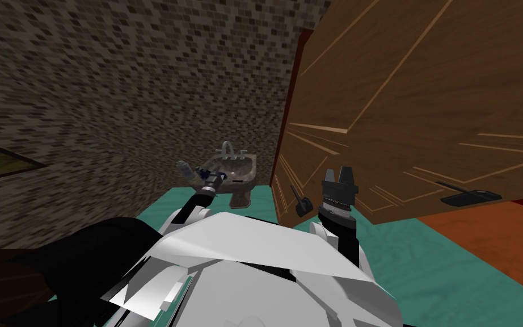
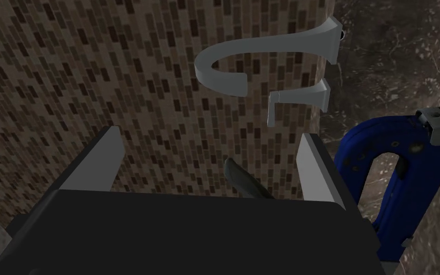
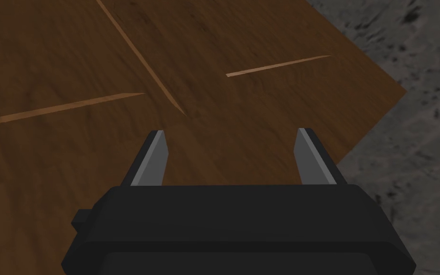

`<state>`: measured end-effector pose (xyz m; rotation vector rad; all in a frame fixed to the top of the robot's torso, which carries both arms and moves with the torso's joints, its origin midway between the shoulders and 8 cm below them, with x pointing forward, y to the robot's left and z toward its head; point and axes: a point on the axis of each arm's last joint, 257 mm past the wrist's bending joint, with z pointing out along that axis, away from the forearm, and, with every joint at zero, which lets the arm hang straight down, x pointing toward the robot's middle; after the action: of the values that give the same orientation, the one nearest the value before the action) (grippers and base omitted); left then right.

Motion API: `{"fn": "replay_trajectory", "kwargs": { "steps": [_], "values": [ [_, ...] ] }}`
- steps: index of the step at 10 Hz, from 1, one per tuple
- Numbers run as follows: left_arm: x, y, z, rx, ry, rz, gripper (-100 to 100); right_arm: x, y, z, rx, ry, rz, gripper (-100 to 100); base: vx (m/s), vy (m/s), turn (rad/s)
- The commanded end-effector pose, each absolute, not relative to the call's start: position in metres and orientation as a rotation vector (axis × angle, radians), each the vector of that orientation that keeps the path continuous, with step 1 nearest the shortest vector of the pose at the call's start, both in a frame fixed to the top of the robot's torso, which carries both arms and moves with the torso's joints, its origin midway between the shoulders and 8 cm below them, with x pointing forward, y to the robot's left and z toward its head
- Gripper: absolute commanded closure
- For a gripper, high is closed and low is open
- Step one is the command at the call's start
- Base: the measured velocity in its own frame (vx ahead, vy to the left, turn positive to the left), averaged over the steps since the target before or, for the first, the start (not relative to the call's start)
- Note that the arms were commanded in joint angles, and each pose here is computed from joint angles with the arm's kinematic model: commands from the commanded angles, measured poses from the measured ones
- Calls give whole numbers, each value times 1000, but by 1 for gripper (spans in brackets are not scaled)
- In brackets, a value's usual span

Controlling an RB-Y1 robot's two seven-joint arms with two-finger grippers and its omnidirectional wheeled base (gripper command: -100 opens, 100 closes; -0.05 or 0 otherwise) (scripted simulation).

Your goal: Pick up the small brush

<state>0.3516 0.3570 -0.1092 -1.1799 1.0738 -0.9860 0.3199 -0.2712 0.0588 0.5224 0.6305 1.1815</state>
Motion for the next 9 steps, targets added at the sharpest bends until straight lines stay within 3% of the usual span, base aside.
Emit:
{"fn": "replay_trajectory", "kwargs": {
  "steps": [1,9],
  "values": [
    [348,363,-125,-1247,1096,-976,-100,320,-271,59,522,630,1181,0,17,-65,25],
    [335,372,-179,-1478,1188,-937,-100,320,-271,59,522,631,1182,0,15,-40,26]
  ]
}}
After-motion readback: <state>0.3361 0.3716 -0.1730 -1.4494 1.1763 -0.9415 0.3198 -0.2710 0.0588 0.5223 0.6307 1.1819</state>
